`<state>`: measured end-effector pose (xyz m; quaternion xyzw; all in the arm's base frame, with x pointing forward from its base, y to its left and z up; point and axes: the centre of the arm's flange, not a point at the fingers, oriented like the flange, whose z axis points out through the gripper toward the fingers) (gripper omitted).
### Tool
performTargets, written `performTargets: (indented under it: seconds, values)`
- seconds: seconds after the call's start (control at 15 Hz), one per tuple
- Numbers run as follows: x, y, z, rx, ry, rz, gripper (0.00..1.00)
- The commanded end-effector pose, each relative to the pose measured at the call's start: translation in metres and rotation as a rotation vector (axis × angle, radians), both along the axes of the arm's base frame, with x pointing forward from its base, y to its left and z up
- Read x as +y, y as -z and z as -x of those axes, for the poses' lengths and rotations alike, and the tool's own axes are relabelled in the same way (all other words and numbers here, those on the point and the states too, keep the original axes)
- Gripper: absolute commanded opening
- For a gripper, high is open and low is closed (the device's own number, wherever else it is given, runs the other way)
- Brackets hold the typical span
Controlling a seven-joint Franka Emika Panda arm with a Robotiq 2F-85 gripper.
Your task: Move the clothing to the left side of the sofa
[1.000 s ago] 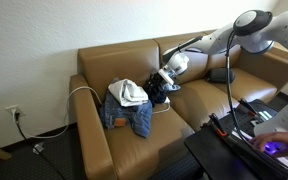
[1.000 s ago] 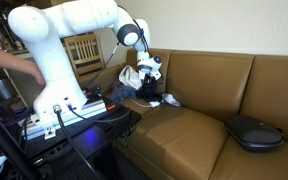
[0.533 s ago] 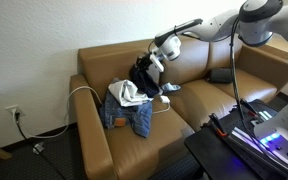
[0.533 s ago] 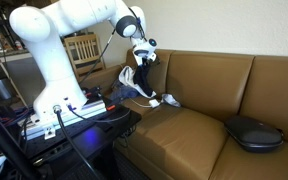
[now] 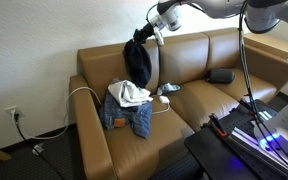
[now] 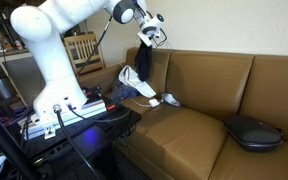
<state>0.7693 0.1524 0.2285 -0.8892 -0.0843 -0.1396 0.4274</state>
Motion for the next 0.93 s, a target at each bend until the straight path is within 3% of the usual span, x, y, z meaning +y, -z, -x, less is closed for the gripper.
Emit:
performTargets:
  seconds: [0.0,0.13,0.2,0.33,0.47,0.67,0.73,0.87]
  values:
    - [0.084,-0.012,-0.028,-0.097,-0.173,-0.031,0.01]
    - [0.140,-0.021,-0.027,-0.145,-0.276,-0.054,0.01]
    - [0.104,-0.021,0.007,-0.098,-0.202,-0.019,0.03]
    - [0.147,-0.025,0.013,-0.126,-0.250,-0.029,0.03]
    - [0.155,-0.024,0.013,-0.134,-0.257,-0.033,0.01]
    - [0.175,0.010,0.015,-0.018,-0.323,-0.010,0.01]
    - [0.183,0.025,0.019,0.046,-0.353,0.002,0.23]
    - [0.196,0.068,0.029,0.177,-0.366,0.025,0.33]
